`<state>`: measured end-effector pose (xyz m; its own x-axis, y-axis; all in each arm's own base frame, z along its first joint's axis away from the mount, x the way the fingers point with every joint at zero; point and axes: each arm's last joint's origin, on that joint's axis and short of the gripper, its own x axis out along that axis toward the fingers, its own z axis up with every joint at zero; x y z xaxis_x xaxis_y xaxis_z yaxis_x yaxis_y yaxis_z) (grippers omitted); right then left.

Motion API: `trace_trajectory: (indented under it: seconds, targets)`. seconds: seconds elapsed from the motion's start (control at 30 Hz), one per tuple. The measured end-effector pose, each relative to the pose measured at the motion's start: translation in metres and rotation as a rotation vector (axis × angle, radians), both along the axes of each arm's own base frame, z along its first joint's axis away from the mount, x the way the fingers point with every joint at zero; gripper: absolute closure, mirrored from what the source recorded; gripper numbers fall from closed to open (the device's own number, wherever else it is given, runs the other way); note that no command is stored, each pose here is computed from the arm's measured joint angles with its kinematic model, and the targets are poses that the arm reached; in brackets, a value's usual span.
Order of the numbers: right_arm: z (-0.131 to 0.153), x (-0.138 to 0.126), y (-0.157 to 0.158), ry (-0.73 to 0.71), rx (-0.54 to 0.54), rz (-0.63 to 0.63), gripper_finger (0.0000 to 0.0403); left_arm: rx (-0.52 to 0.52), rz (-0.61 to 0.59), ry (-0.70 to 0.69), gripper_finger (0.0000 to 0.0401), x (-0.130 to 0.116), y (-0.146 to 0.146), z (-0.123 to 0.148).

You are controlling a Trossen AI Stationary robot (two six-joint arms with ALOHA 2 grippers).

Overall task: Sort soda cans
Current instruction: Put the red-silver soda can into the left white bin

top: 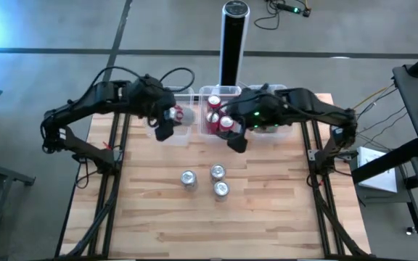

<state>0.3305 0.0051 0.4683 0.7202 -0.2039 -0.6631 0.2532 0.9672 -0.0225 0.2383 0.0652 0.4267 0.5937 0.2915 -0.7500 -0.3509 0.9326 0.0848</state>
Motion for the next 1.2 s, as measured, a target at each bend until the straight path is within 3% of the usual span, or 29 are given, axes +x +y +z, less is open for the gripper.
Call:
trace_trajectory:
  seconds: [0.23, 0.4, 0.63, 0.93, 1.2]
  targets:
    - [0.001, -0.011, 0.012, 0.018, 0.036, -0.003, 0.0035, -0.071, 0.252, 0.147, 0.0117, 0.004, 0.049, -0.043]
    - [-0.006, -0.009, 0.020, 0.051, 0.044, 0.008, 0.0035, -0.040, 0.296, 0.257, 0.0117, 0.014, 0.075, -0.078]
    - [-0.023, -0.003, 0.025, 0.110, 0.066, -0.010, 0.0035, -0.138, 0.457, 0.393, 0.0117, 0.029, 0.110, -0.126]
    - [-0.042, 0.002, 0.031, 0.172, 0.092, -0.037, 0.0035, -0.163, 0.472, 0.537, 0.0117, 0.041, 0.136, -0.164]
    - [-0.055, 0.004, 0.033, 0.209, 0.105, -0.058, 0.0035, -0.173, 0.489, 0.544, 0.0117, 0.045, 0.147, -0.179]
